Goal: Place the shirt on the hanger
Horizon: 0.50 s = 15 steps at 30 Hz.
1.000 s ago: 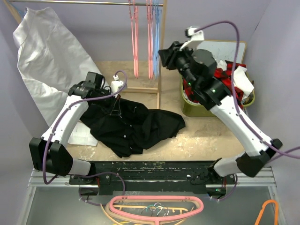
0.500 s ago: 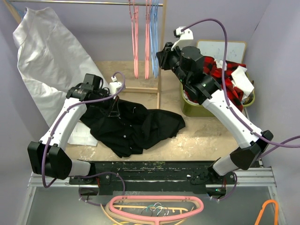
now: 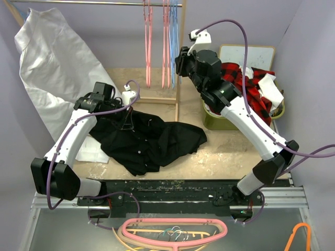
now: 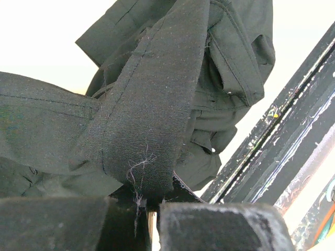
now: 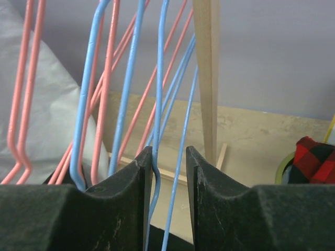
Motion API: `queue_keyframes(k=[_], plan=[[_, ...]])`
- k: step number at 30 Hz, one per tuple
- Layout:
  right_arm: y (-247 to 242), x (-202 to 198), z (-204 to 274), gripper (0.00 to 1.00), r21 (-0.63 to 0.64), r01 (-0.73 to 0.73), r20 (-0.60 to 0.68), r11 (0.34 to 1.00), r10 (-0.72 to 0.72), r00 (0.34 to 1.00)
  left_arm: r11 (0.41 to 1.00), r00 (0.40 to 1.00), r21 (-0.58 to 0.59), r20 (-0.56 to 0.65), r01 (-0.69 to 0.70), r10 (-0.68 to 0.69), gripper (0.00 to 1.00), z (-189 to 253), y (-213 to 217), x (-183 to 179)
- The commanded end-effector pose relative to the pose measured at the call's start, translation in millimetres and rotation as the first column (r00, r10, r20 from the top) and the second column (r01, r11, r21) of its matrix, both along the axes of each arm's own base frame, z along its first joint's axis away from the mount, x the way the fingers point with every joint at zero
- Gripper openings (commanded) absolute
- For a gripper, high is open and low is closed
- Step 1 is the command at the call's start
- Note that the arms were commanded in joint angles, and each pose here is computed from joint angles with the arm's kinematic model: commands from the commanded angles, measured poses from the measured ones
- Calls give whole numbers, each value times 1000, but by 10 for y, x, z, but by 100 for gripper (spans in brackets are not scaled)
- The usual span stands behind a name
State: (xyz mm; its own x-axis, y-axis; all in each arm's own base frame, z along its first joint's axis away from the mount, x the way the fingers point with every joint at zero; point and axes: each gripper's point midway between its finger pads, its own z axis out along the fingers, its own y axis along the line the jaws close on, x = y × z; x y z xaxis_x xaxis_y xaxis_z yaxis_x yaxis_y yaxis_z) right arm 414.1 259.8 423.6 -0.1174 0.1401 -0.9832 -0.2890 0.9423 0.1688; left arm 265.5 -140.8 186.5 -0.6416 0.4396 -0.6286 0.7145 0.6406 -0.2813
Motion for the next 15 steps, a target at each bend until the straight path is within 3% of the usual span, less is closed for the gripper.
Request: queue_keyframes(k=[1,3,4,5,6,15], plan=[[-163,34,300,32,-4,68,65,998,-68,996,1000,998,-16,55,11,-10,1,80,-2,39],[-171,35,319,23,-6,70,72,998,-70,995,1000,999,-16,52,10,-9,1,79,0,38],[-175,31,343,16,-5,69,80,998,-69,994,1000,999,-15,53,10,-9,1,82,-1,40],[-174,22,379,3,-6,63,91,998,-62,994,1000,999,-15,53,11,-10,1,82,-2,40],[-176,7,431,0,-4,57,105,998,-56,993,1000,999,-16,52,11,-10,1,81,-3,38],[-320,-283,951,0,67,17,205,998,-31,978,1000,999,-17,38,13,-12,1,55,-6,31]])
